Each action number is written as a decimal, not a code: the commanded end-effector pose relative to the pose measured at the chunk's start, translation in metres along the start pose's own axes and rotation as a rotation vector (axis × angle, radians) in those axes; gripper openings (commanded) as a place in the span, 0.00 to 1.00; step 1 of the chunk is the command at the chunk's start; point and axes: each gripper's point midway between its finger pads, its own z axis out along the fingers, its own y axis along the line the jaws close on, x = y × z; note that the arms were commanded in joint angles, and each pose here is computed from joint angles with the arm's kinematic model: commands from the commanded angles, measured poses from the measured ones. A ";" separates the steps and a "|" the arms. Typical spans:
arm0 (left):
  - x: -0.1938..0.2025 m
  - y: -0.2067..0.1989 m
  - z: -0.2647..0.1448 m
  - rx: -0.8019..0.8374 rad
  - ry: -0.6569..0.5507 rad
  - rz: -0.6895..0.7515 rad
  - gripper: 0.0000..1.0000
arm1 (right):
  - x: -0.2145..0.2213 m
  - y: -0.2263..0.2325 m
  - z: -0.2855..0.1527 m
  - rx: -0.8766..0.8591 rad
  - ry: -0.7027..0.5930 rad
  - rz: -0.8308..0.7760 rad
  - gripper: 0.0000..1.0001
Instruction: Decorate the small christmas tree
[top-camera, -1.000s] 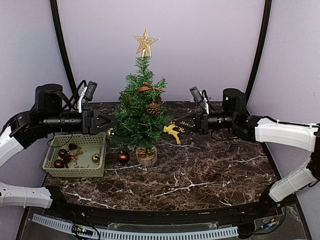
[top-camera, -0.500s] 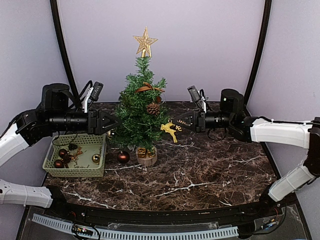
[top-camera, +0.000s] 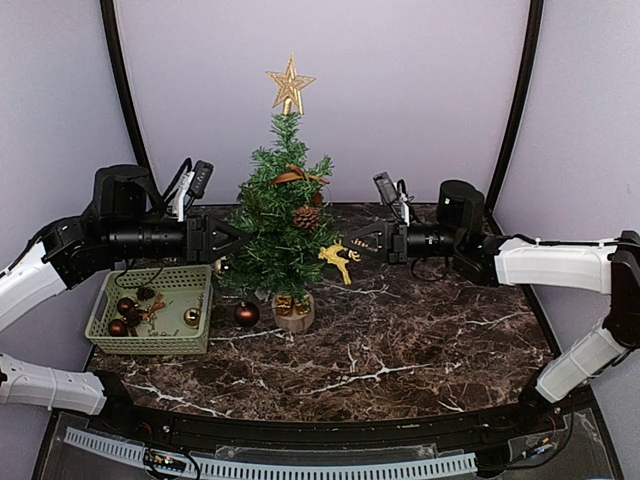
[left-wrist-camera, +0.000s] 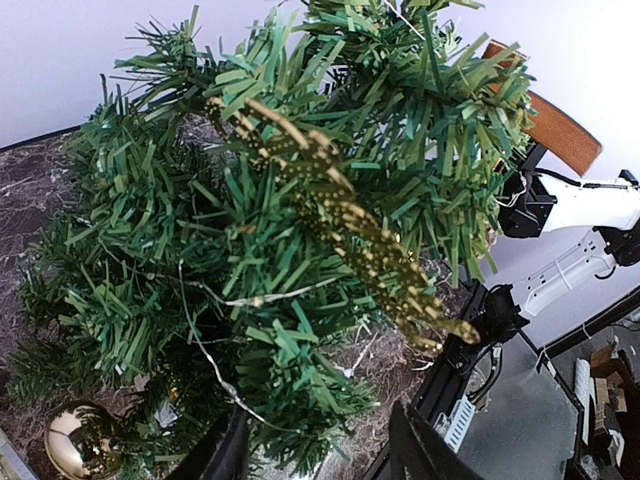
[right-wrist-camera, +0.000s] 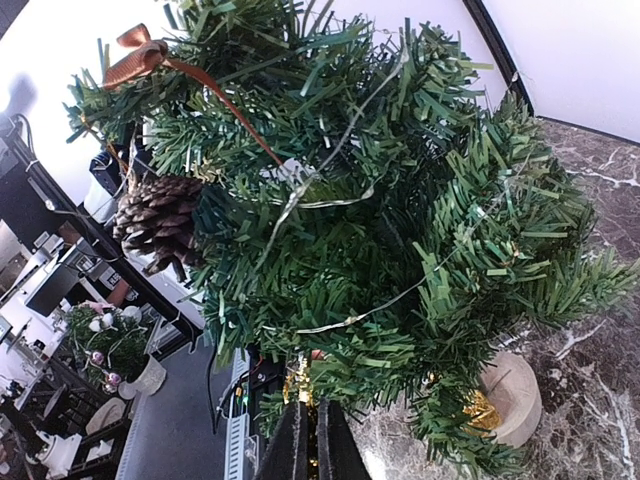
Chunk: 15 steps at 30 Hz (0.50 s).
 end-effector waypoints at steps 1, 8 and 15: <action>-0.015 -0.004 -0.004 0.002 -0.054 0.019 0.47 | -0.006 -0.003 0.000 -0.004 -0.034 -0.012 0.00; -0.020 -0.002 -0.003 -0.011 -0.069 0.023 0.36 | -0.006 -0.004 -0.002 0.002 -0.055 0.001 0.00; -0.019 0.000 -0.003 -0.020 -0.069 0.022 0.29 | -0.004 -0.007 -0.007 0.011 -0.071 0.020 0.00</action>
